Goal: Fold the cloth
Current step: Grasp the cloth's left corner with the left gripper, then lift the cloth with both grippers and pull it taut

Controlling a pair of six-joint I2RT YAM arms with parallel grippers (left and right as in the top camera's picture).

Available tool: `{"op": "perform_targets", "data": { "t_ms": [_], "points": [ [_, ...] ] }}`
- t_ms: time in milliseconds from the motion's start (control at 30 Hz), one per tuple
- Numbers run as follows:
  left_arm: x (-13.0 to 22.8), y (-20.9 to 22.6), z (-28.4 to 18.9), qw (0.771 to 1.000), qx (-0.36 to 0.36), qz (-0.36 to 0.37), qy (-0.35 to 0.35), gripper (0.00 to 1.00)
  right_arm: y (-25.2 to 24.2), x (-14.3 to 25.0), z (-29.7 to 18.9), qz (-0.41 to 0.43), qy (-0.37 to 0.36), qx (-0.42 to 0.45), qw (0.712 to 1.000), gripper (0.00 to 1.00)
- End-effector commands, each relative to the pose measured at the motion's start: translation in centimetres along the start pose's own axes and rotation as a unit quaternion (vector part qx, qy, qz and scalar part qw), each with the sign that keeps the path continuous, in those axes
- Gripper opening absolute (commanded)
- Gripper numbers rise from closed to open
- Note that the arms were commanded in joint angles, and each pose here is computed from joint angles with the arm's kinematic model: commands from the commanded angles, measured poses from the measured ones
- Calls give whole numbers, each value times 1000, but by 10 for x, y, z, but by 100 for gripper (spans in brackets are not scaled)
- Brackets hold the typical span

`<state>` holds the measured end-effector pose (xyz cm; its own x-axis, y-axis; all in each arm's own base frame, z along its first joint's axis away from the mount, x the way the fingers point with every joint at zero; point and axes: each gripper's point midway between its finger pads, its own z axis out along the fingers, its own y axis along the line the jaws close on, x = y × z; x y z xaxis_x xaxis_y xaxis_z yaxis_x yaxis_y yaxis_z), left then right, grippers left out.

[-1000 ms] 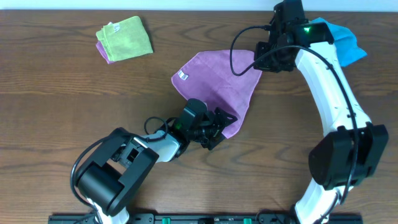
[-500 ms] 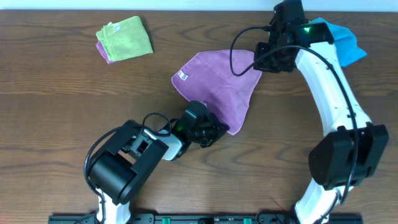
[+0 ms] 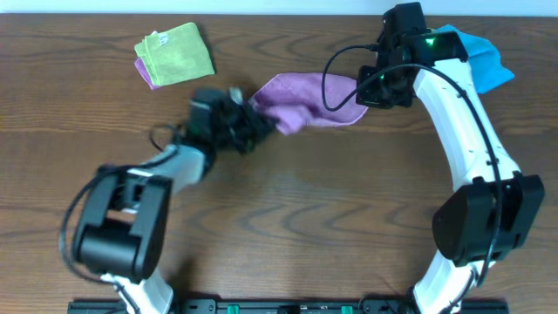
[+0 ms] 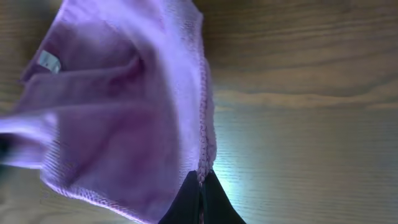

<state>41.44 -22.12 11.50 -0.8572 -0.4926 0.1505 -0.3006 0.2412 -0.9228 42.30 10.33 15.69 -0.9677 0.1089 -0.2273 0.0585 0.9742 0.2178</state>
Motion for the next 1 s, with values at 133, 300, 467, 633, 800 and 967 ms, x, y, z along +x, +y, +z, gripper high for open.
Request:
{"op": "perform_targets", "data": {
  "t_ms": [133,300,467,633,800,967],
  "points": [
    [-35,-113,-45,994,77,74,-26,6,39,-15,-23,-39,-65,-39,996,1],
    [-65,-134,-63,990,62,94,-81,6,47,-43,-34,-49,-127,-55,989,1],
    [-87,-139,-63,987,56,102,-114,6,48,-83,-47,-62,-214,-45,974,1],
    [-109,-140,-47,987,55,101,-115,6,42,-110,-58,-67,-269,-35,960,1],
    [-125,-151,-32,986,69,117,-96,6,16,-124,-55,-69,-285,9,956,1],
    [-131,-159,-27,986,81,128,-76,6,-8,-130,-58,-58,-290,33,955,1]
  ]
}}
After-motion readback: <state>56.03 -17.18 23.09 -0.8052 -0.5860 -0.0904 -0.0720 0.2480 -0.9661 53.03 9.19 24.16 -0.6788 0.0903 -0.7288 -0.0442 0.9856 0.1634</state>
